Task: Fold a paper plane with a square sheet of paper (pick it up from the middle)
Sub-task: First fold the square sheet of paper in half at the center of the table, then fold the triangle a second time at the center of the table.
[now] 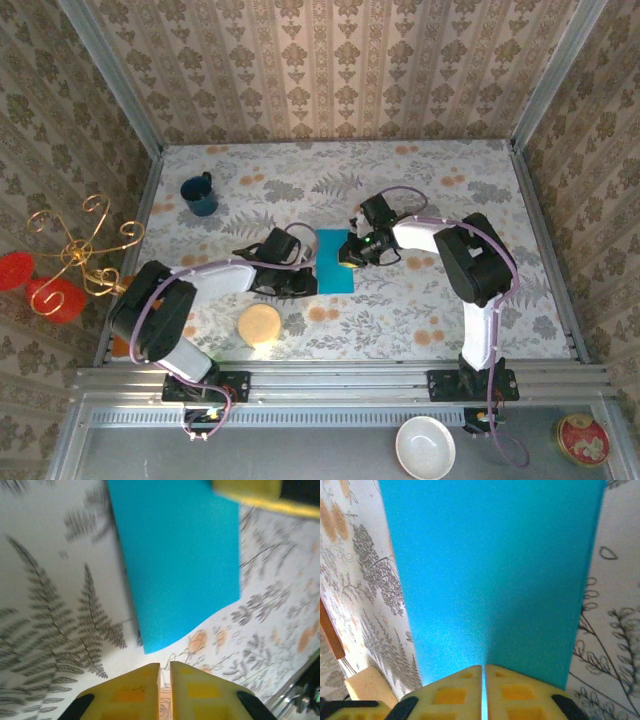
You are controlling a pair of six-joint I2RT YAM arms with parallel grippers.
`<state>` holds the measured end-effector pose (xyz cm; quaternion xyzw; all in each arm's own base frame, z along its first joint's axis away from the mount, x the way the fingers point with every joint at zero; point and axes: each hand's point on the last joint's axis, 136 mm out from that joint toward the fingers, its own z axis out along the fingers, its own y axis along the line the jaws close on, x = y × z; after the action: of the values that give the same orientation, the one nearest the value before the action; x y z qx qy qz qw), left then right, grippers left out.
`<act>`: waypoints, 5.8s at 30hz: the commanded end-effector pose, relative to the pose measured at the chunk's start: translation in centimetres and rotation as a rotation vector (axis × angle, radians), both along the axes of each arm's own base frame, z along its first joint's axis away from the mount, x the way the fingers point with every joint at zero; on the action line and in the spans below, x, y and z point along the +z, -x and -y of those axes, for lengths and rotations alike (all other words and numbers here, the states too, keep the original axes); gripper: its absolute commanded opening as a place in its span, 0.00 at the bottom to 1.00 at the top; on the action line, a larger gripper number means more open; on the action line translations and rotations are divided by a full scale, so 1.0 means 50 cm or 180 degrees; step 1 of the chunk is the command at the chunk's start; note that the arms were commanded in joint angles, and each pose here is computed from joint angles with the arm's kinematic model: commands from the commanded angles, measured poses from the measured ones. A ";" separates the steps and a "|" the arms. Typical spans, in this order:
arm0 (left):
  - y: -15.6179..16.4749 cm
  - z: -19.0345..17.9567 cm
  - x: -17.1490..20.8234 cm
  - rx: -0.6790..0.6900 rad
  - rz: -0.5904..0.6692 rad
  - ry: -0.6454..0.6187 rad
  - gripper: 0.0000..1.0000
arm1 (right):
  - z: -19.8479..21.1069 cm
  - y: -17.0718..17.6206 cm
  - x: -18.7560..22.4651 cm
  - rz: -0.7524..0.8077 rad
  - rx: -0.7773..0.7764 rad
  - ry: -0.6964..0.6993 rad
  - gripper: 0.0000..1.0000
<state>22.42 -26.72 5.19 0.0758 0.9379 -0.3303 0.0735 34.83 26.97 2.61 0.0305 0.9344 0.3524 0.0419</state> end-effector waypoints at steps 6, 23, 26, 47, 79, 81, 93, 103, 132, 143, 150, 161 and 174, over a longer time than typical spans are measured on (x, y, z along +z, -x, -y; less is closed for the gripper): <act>-0.080 0.008 0.058 0.0287 0.0348 0.0290 0.27 | 0.039 0.005 0.126 0.0167 -0.0576 -0.0052 0.36; -0.162 0.067 0.010 0.0182 0.0000 0.0411 0.29 | 0.100 0.071 0.050 0.0059 -0.0956 0.0107 0.46; -0.172 0.075 0.011 0.0172 -0.0051 0.0446 0.28 | 0.098 0.074 0.043 0.0028 -0.0892 0.0105 0.44; -0.157 0.020 -0.102 0.0507 -0.0463 -0.0105 0.26 | 0.068 0.149 0.032 0.0010 -0.0377 -0.0152 0.41; -0.150 0.022 -0.098 0.0509 -0.0521 -0.0082 0.26 | 0.025 0.156 -0.007 -0.0280 -0.0589 -0.0408 0.23; -0.147 0.020 -0.102 0.0505 -0.0534 -0.0090 0.26 | 0.025 0.154 -0.008 -0.0286 -0.0617 -0.0408 0.22; -0.172 0.039 -0.046 0.0427 -0.0288 0.0102 0.26 | 0.038 0.159 -0.017 -0.0324 -0.0677 -0.0299 0.11; -0.225 0.041 -0.012 0.0481 -0.0062 0.0267 0.27 | 0.044 0.161 -0.012 -0.0293 -0.0683 -0.0258 0.06; -0.198 0.035 -0.098 0.0434 -0.0413 0.0003 0.21 | -0.079 0.057 0.072 0.0171 -0.0442 -0.0738 0.05; -0.197 0.035 -0.097 0.0436 -0.0399 0.0016 0.19 | -0.088 0.037 0.037 0.0159 -0.0564 -0.0618 0.04; -0.193 0.032 -0.102 0.0447 -0.0419 -0.0005 0.18 | -0.077 0.032 0.010 0.0110 -0.0695 -0.0518 0.04; -0.193 0.032 -0.103 0.0456 -0.0429 -0.0012 0.18 | -0.081 0.029 0.002 0.0087 -0.0687 -0.0514 0.04; -0.192 0.033 -0.102 0.0446 -0.0442 -0.0020 0.18 | -0.093 0.030 -0.004 0.0051 -0.0606 -0.0550 0.04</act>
<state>33.71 -29.02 2.44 -0.0100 0.9323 -0.3554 0.0658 33.10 31.03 2.48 0.1253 0.8940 0.4227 0.0800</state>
